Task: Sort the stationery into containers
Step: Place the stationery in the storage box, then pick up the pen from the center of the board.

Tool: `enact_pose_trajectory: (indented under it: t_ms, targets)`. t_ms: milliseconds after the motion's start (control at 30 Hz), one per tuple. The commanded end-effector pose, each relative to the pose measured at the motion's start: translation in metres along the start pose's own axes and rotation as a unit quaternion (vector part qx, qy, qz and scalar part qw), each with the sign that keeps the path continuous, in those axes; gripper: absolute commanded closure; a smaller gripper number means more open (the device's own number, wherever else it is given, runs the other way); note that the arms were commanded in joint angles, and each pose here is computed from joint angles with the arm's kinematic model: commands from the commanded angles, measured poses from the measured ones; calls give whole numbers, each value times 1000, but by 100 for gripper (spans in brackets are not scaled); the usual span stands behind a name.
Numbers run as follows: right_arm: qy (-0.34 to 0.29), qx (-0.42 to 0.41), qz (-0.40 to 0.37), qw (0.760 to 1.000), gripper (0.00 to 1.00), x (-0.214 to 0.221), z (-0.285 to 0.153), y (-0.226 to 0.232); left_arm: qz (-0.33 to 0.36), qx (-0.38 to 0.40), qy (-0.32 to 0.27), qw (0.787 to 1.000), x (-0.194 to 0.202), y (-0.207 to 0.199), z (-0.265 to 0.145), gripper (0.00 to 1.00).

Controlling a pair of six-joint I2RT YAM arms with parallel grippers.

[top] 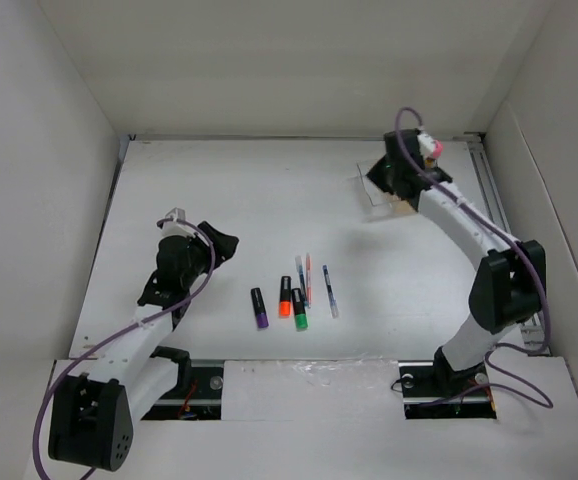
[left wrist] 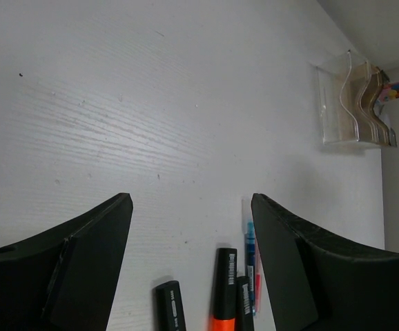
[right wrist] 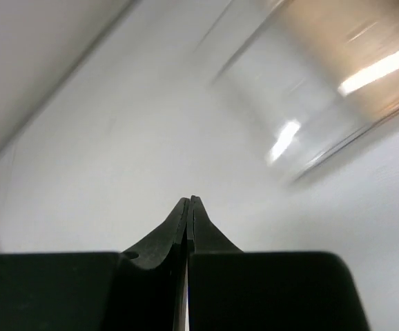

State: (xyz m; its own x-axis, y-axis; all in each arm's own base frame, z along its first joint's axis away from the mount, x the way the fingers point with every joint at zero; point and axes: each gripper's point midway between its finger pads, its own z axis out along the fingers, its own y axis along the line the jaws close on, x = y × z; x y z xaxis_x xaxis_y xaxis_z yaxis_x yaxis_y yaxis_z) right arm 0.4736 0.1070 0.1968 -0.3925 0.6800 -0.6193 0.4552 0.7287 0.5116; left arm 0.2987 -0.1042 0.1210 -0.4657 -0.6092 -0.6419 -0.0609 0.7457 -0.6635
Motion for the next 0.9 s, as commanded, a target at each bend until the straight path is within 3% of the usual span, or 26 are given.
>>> enact_pose_trajectory:
  t_ms: [0, 200, 367, 433, 533, 667, 867]
  targets:
    - [91, -130, -65, 985, 100, 89, -56, 62, 0, 1, -33, 999, -21, -12, -8, 34]
    - [199, -188, -204, 940, 100, 245, -142, 74, -24, -26, -66, 997, -30, -3, -18, 35]
    - [239, -187, -264, 916, 59, 326, -168, 64, -44, -70, -93, 992, -43, 8, -25, 35]
    - [240, -171, -300, 907, 54, 357, -168, 58, -44, -67, -96, 992, -45, 5, -27, 35]
    - [219, -156, -332, 904, 51, 376, -169, 59, -49, -64, -99, 992, -47, 3, -28, 35]
    - [245, -136, -355, 892, 44, 409, -160, 43, -49, -72, -97, 991, -47, 5, -29, 35]
    - [241, -122, -359, 893, 41, 421, -158, 36, -45, -68, -101, 992, -46, 7, -27, 35]
